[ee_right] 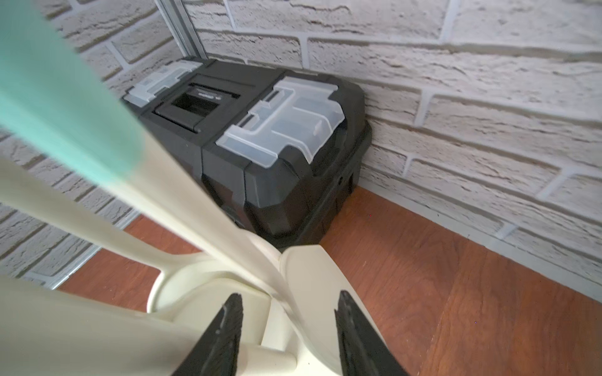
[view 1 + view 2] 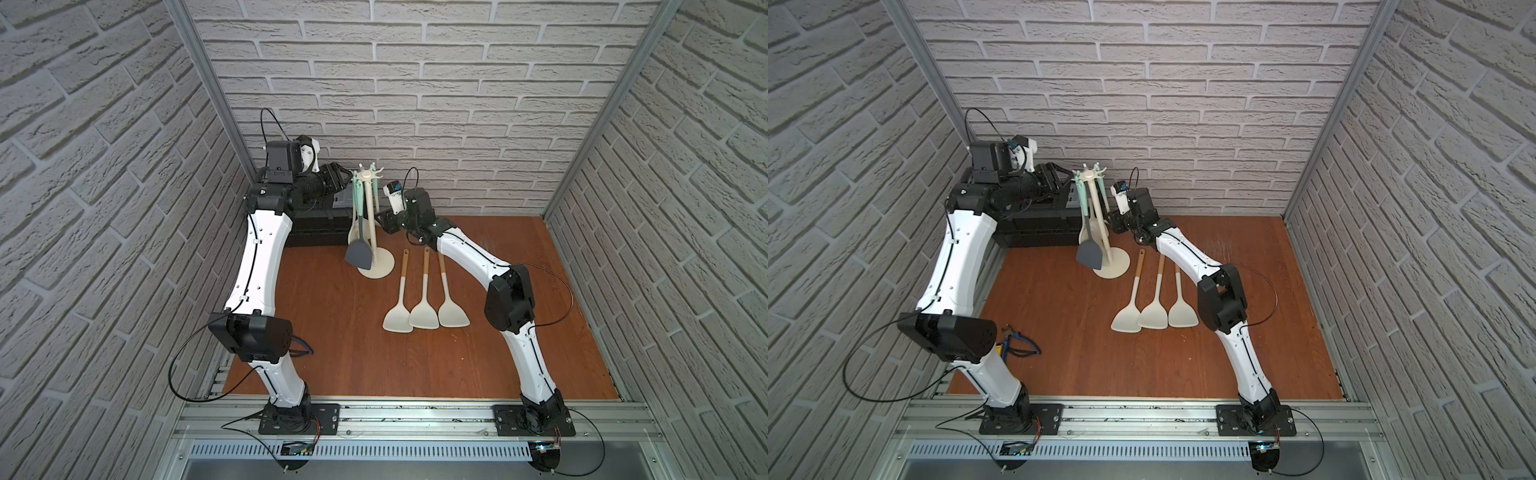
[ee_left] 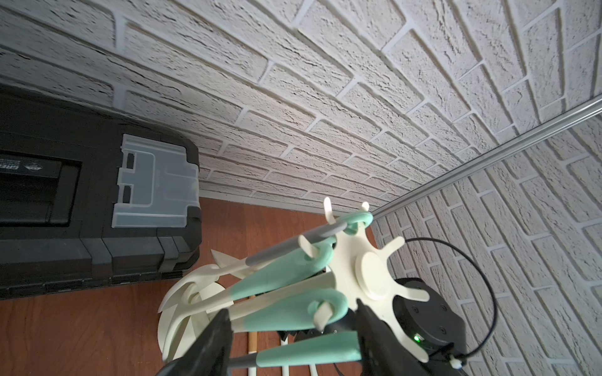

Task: Take the spatula off the kitchen utensil rack
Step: Take off the spatula from the rack.

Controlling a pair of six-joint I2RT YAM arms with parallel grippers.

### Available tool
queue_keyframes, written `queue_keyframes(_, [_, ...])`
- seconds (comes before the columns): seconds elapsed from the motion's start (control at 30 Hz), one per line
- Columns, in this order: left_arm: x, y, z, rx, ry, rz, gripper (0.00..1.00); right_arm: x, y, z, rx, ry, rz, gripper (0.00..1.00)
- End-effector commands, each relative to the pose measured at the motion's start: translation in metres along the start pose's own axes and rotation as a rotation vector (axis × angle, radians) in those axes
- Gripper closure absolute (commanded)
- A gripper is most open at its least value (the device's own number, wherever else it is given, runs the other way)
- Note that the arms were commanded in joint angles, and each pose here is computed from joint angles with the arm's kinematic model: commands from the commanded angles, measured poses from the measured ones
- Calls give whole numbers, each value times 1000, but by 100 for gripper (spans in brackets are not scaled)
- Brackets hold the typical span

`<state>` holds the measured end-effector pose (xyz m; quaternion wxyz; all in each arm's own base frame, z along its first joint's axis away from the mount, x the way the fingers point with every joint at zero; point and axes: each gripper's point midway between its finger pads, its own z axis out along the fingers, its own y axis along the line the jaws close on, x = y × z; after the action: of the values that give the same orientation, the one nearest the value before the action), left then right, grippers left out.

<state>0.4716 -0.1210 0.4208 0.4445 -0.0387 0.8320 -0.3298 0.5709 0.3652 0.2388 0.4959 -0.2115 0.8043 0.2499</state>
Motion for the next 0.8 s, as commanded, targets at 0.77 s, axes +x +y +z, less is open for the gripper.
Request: queue_keyframes(0.77, [-3, -4, 0, 18, -7, 10, 38, -54, 28, -5, -77, -185, -109, 92])
